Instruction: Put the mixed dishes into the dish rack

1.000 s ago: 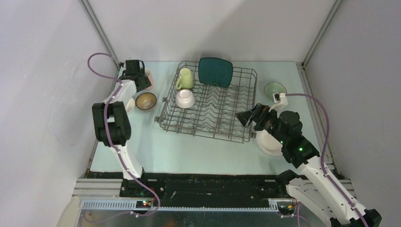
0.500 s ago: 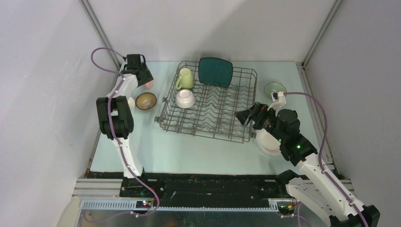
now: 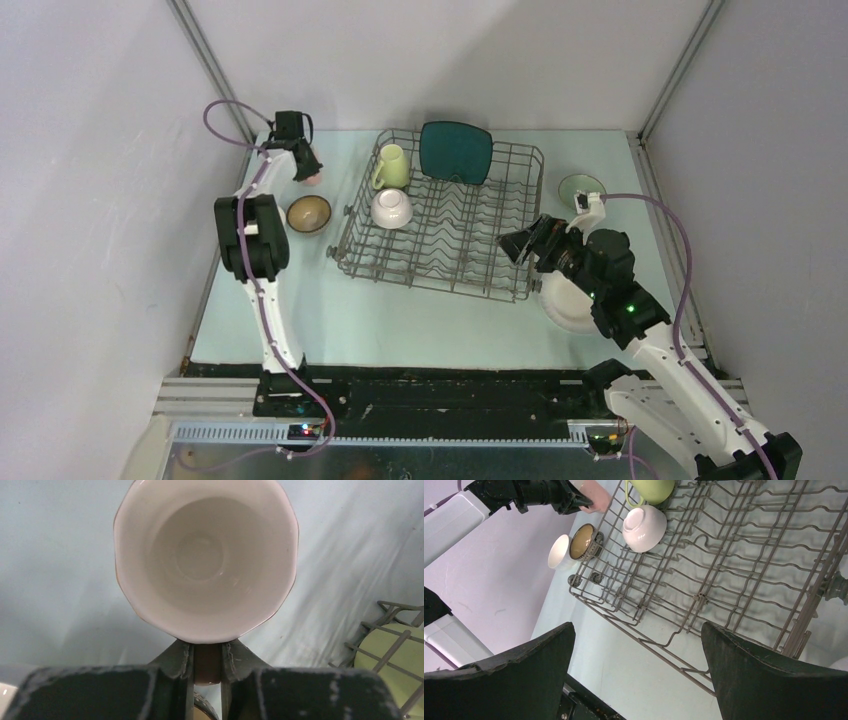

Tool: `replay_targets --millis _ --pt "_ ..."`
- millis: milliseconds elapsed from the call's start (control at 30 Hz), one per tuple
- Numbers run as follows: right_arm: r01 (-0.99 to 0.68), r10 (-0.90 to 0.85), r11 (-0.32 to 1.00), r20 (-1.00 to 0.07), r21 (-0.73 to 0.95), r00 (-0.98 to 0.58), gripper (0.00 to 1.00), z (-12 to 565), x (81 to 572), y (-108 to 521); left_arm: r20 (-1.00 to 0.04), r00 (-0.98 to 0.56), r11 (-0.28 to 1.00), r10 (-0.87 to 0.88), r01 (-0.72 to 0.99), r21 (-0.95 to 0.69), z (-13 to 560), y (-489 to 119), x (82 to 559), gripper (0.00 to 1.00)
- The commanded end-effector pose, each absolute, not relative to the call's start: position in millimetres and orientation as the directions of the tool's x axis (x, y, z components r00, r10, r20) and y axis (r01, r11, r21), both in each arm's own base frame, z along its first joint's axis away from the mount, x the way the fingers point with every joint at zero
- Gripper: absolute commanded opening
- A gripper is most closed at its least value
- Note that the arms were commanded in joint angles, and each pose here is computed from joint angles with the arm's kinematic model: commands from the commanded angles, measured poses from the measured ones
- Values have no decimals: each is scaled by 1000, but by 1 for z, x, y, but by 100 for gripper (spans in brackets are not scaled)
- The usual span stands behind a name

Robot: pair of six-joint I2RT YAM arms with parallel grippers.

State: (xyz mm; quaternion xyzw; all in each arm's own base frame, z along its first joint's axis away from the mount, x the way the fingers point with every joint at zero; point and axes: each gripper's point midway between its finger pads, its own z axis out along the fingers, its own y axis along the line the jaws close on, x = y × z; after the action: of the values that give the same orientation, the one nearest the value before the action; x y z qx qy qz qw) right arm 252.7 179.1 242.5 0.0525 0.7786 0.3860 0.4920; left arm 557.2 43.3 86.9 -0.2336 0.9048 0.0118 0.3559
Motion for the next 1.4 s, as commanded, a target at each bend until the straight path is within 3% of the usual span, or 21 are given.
replay_targets --millis 0,167,367,700,1033,1367 --pt "-332 475 682 -740 652 -477 100 256 257 180 -711 -576 887 -403 -436 -150 121 52 557 1" --pt "-327 471 684 -738 652 -483 100 254 256 180 -783 -507 882 -361 -458 -111 156 66 550 0" --pt "-347 462 674 -739 652 -490 99 255 256 184 -852 -350 875 -391 -428 -226 222 60 549 0" --pt "-367 448 670 -745 645 -494 98 255 255 186 -845 -168 861 -507 -150 -486 321 -3 504 0" --pt "-426 441 631 -752 648 -491 99 267 249 193 -720 -270 655 -639 300 -694 364 -132 417 0" --pt "-539 437 595 -803 596 -406 100 297 239 194 -679 -421 471 -602 500 -727 364 -197 326 0"
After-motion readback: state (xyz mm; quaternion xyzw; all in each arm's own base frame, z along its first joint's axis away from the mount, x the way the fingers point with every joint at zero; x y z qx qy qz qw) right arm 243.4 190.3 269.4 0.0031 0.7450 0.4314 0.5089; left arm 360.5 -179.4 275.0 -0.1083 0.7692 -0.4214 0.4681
